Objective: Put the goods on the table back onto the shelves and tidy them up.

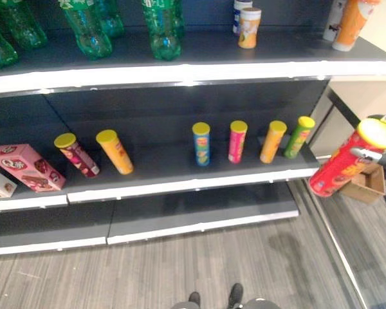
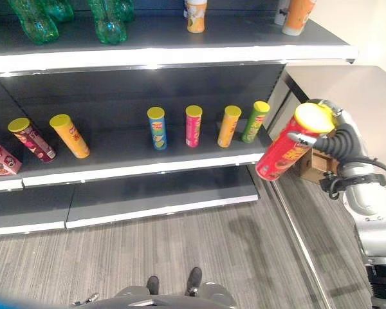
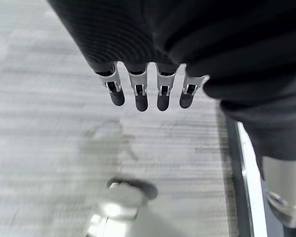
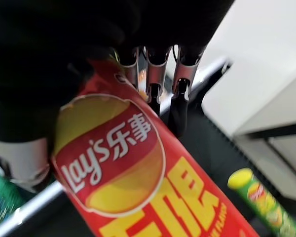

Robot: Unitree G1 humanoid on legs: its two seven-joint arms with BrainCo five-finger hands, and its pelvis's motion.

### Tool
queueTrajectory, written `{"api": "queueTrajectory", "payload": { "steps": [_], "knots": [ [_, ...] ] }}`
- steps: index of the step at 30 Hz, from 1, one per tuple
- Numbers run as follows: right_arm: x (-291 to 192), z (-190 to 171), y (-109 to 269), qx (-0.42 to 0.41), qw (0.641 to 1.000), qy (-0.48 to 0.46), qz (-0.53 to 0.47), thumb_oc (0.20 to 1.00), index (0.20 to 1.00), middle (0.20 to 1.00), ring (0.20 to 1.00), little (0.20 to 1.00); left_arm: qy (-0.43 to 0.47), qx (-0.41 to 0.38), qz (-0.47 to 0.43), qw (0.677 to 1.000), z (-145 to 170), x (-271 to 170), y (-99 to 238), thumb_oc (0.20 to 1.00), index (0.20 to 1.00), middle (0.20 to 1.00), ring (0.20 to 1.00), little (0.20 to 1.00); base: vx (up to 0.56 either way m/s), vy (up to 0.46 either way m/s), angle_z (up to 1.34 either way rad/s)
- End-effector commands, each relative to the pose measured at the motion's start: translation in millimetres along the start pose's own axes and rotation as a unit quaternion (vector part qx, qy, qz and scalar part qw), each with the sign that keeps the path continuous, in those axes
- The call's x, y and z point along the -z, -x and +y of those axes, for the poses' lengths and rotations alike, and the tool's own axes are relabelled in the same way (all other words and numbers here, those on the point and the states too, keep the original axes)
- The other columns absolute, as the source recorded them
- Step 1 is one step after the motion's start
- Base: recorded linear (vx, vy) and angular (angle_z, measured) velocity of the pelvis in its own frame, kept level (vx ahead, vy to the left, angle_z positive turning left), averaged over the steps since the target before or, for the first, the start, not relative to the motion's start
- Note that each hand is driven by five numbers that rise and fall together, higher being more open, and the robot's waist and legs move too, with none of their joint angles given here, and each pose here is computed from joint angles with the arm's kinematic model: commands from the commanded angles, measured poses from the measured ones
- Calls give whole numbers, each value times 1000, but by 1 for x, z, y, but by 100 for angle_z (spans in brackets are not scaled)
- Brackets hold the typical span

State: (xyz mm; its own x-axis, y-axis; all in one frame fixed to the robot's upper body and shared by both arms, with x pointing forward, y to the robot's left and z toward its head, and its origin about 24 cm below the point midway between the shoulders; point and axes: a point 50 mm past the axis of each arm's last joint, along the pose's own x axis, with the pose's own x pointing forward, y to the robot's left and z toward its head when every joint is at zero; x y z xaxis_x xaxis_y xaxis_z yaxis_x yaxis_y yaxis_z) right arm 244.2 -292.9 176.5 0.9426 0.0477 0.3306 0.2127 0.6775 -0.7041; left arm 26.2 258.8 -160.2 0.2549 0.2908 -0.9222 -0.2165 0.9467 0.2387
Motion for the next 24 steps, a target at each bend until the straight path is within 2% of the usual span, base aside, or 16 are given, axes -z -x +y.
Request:
{"api": "queueTrajectory", "payload": {
  "steps": [1, 9, 17, 18, 24],
  "knots": [
    [-35, -8, -14, 8, 995, 38, -89, 200, 200, 200, 200, 200, -25, -6, -44, 999, 10, -30, -4, 1000, 1000, 1000, 1000, 1000, -25, 141, 67],
    [-20, 35, -9, -55, 997, 25, -53, 200, 200, 200, 200, 200, -65, -20, -28, 997, 11, -24, -4, 1000, 1000, 1000, 1000, 1000, 132, 320, 21],
    [-38, 68, -27, -81, 993, 0, -87, 200, 200, 200, 200, 200, -91, -43, -43, 994, 26, -36, -4, 1000, 1000, 1000, 1000, 1000, 67, 285, -3],
    [-43, 79, -29, -94, 991, -9, -96, 200, 200, 200, 200, 200, -93, -45, -43, 994, 28, -36, -3, 1000, 1000, 1000, 1000, 1000, 123, 196, -10],
    [-65, 89, -48, -91, 986, -1, -137, 200, 200, 200, 200, 200, -90, -44, -54, 994, 24, -43, -4, 1000, 1000, 1000, 1000, 1000, 59, -26, 8]
  ]
}}
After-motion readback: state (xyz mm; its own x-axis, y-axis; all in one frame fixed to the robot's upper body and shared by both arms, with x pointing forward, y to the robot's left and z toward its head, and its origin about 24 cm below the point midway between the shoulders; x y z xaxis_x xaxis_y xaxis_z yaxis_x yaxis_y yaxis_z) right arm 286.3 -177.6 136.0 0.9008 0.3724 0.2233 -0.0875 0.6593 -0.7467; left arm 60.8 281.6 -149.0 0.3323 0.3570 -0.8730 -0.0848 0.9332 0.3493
